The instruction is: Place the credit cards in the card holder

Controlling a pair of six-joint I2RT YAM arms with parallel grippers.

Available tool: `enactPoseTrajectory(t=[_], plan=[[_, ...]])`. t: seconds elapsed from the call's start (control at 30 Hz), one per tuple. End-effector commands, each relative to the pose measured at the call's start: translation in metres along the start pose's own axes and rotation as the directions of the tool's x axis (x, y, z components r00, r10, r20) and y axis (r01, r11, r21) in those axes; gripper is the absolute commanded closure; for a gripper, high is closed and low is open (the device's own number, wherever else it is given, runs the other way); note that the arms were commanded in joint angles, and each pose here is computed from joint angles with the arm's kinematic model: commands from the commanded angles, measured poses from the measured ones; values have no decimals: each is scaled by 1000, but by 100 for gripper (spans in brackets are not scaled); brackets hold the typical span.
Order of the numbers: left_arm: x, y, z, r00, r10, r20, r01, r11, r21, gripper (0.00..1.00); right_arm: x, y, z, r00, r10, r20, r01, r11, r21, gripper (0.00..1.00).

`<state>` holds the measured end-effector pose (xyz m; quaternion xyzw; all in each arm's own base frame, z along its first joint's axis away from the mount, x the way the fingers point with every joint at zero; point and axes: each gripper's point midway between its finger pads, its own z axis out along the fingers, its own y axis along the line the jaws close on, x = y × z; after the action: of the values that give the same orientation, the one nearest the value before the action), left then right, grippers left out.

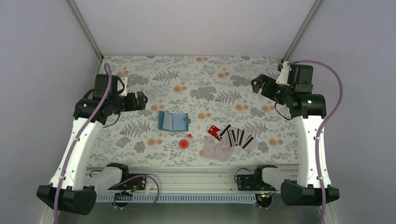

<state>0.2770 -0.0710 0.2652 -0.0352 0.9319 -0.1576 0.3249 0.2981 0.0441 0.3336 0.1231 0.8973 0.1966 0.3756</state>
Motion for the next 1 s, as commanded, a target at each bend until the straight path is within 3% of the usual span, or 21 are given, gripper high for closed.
enactPoseTrajectory(t=[0.0,0.13,0.33,0.63,0.8,0.97], plan=[[27,-5,-8,1000,-8,-30,9,1000,30,0,-1,12,-26,997,33,72,-30,998,-46,1],[46,-2,-9,999,-15,-50,17,999,32,0,-5,29,-42,989,25,143,-4,990,-144,1],[59,-1,-14,998,-22,-65,24,999,40,0,-6,28,-49,969,122,217,-81,978,-190,1],[71,-2,-16,997,-29,-78,33,998,56,0,24,10,-24,965,259,41,-254,961,-107,1],[85,1,-8,993,-30,-115,37,997,60,0,86,-15,3,921,347,-176,-346,938,33,1],[98,5,2,986,-49,-161,58,997,53,0,141,-30,20,873,369,-318,-340,929,145,1]])
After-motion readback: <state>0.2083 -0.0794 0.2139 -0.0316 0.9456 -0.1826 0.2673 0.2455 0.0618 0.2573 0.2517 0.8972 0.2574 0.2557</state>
